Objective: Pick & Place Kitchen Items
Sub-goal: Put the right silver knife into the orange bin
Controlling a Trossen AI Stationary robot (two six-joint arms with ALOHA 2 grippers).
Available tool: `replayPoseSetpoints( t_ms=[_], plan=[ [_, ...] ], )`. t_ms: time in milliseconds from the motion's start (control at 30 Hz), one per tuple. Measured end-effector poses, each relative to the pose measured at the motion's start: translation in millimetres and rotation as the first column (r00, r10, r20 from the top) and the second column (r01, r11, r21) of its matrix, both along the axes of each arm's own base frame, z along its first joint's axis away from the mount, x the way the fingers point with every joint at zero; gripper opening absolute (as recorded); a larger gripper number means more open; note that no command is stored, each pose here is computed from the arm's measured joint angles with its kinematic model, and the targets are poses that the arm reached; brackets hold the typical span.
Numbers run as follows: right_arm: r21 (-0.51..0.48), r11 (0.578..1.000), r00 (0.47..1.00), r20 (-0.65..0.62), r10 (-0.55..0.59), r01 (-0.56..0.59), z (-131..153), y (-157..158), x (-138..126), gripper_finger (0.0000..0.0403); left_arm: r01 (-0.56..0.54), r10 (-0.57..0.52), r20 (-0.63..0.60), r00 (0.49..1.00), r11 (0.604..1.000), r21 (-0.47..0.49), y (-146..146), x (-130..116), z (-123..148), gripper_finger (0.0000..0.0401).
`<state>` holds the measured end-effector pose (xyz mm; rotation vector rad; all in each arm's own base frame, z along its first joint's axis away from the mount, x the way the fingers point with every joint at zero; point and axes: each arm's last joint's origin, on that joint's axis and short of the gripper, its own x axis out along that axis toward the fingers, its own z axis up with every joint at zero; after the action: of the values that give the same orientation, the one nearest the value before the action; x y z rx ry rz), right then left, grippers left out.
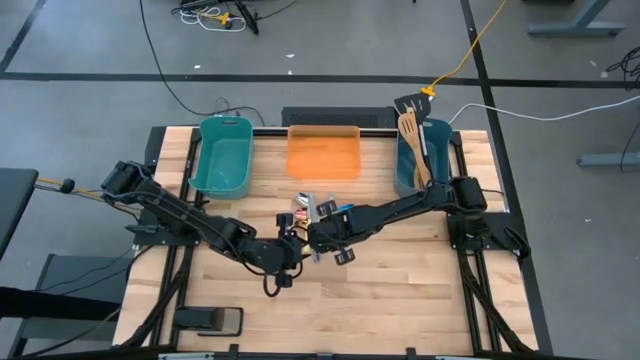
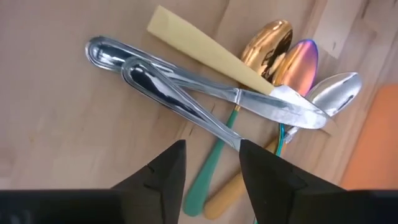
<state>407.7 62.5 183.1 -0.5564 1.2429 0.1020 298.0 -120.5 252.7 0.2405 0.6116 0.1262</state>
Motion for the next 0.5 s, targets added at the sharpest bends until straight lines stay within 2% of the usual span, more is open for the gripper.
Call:
replayPoseSetpoints(
  t_ms=[300,500],
  plan=[
    [0.002,1.000,1.000,-0.005,0.012,-0.012,-5,0,0,0.0146,0.012,-0.011,-0.034,0.999,0.999,0.031,1,-2,-2,0.0142],
    [-0.035,0.999,0.999,-0.023,0.041,-0.041,-16,0,4,0.0146,0.112,-0.111,-0.090,0.990,0.994,0.006,-4,-5,-5,0.0142]
  ],
)
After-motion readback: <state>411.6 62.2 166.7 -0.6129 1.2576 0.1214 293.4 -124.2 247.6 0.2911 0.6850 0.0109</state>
